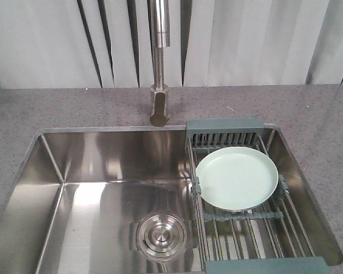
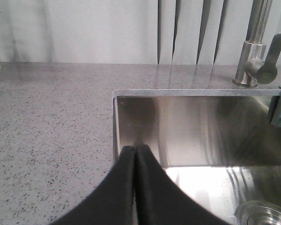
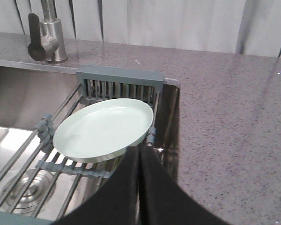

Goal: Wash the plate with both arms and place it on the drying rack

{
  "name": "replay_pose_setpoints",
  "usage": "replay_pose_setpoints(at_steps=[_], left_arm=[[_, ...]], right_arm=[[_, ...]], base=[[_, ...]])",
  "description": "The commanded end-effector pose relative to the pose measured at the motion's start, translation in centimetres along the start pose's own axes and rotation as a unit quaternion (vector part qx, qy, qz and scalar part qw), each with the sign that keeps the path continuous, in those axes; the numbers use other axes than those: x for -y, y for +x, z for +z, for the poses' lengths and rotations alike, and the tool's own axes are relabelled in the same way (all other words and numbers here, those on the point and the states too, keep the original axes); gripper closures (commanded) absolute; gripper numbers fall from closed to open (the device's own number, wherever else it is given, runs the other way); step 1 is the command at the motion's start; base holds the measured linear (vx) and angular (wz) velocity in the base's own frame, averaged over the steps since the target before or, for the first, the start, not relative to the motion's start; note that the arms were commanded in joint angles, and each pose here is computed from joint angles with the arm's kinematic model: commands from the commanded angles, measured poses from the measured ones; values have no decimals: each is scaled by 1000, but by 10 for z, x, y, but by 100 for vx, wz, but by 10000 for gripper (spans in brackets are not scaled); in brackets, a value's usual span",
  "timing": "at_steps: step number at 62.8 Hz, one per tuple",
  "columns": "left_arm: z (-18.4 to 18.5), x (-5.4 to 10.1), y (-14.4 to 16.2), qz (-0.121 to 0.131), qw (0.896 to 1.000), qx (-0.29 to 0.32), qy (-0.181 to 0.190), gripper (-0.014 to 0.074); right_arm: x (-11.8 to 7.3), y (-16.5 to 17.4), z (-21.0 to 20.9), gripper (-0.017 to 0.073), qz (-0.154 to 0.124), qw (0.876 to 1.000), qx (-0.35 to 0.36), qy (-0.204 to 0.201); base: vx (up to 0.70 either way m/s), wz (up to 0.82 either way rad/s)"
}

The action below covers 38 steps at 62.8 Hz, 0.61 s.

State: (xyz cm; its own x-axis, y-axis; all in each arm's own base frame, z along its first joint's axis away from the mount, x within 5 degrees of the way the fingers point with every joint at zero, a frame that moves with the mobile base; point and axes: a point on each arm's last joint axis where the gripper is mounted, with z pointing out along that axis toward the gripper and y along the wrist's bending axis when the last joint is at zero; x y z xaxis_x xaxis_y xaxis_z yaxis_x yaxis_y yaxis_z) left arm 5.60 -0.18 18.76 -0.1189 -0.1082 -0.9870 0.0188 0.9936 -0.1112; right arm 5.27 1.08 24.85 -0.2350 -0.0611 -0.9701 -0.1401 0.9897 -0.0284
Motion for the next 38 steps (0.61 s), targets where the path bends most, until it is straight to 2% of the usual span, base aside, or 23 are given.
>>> replay_pose_setpoints(at_steps=[1,5,7,14,22,38], left_arm=[[0,0,-3,-1,999,40,3,598],[0,0,-3,-1,999,40,3,598],[0,0,-3,-1,999,40,3,598],[0,0,-3,-1,999,40,3,598],[0,0,-3,-1,999,40,3,598],[0,0,-3,-1,999,39,3,598]], right_arm=[[7,-5,2,568,7,997,73,39],[8,6,6,568,36,994,93,46],[9,13,8,568,42,992,104,51],[9,33,12,568,30,989,137,55],[8,46,13,568,28,987,148,55],[8,51,15,568,31,988,139,55]], base=[[0,0],[0,0],[0,0],[0,0],[0,0],[0,0]])
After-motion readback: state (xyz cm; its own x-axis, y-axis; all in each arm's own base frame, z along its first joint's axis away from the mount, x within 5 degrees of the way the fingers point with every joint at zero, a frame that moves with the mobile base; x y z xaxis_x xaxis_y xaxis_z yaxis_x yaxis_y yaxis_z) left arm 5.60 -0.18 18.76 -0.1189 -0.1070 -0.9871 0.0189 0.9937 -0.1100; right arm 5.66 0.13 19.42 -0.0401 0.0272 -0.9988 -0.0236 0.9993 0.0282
